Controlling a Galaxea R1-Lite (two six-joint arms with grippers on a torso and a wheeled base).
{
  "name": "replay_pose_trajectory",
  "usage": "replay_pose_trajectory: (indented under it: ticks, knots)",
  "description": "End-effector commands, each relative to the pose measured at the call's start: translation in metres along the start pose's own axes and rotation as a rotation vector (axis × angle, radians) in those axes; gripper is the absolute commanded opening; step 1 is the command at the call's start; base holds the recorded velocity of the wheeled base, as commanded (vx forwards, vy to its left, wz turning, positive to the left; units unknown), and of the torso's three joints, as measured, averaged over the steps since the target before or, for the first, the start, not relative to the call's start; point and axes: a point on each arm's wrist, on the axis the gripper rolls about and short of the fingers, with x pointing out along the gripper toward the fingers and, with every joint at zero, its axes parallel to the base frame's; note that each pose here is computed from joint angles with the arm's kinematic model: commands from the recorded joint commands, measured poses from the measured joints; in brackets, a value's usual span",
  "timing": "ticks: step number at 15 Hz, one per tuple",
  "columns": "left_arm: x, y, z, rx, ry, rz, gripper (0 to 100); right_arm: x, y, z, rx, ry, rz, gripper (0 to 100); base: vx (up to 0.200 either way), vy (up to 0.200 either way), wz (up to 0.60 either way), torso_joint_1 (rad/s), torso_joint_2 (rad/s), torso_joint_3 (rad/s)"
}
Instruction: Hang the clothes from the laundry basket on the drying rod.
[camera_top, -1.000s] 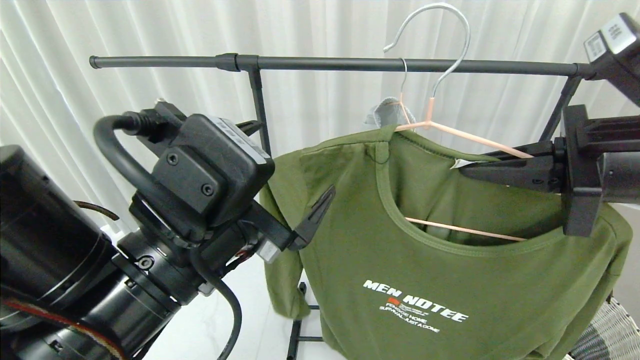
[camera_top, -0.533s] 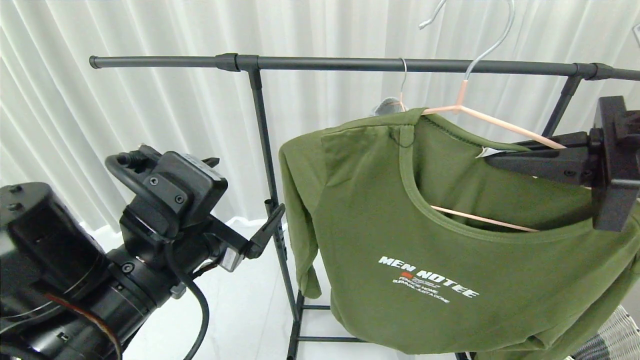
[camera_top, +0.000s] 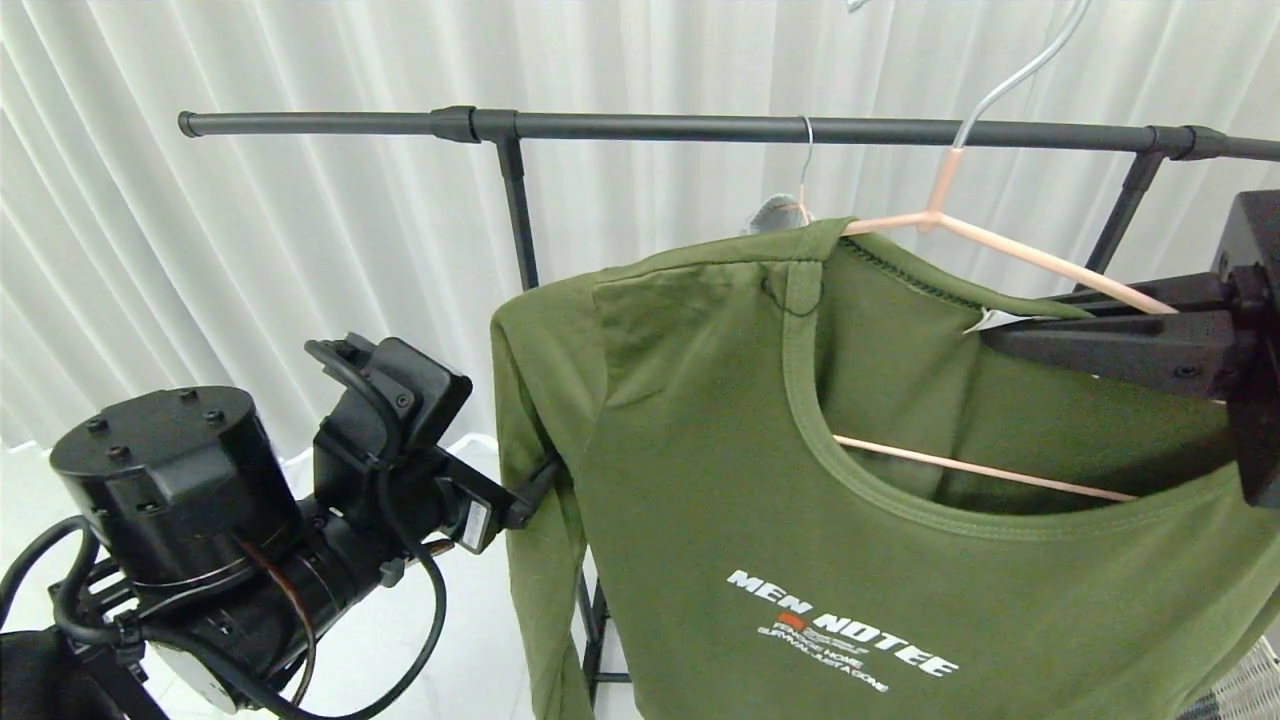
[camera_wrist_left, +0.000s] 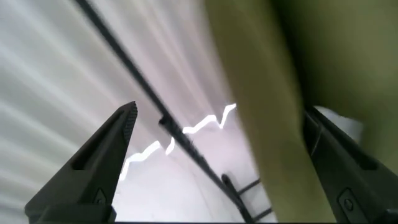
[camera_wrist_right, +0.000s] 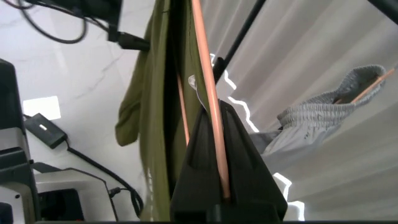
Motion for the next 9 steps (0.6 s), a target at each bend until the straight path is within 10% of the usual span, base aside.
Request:
replay_pose_trajectory:
  ticks: [1,9]
  knots:
    - [0.002,0.0,-0.007,-0.004,0.025,0.004,0,-0.003,0.002,0.002,-0.004,-0.009,0.005,0,0.0,0.0,0.0,0.0,0.0,0.0]
    - [-0.021,0.011,-0.049,0.027,0.139,0.085,0,-0.009,0.003,0.003,-0.001,-0.004,-0.038,0,0.0,0.0,0.0,0.0,0.0,0.0]
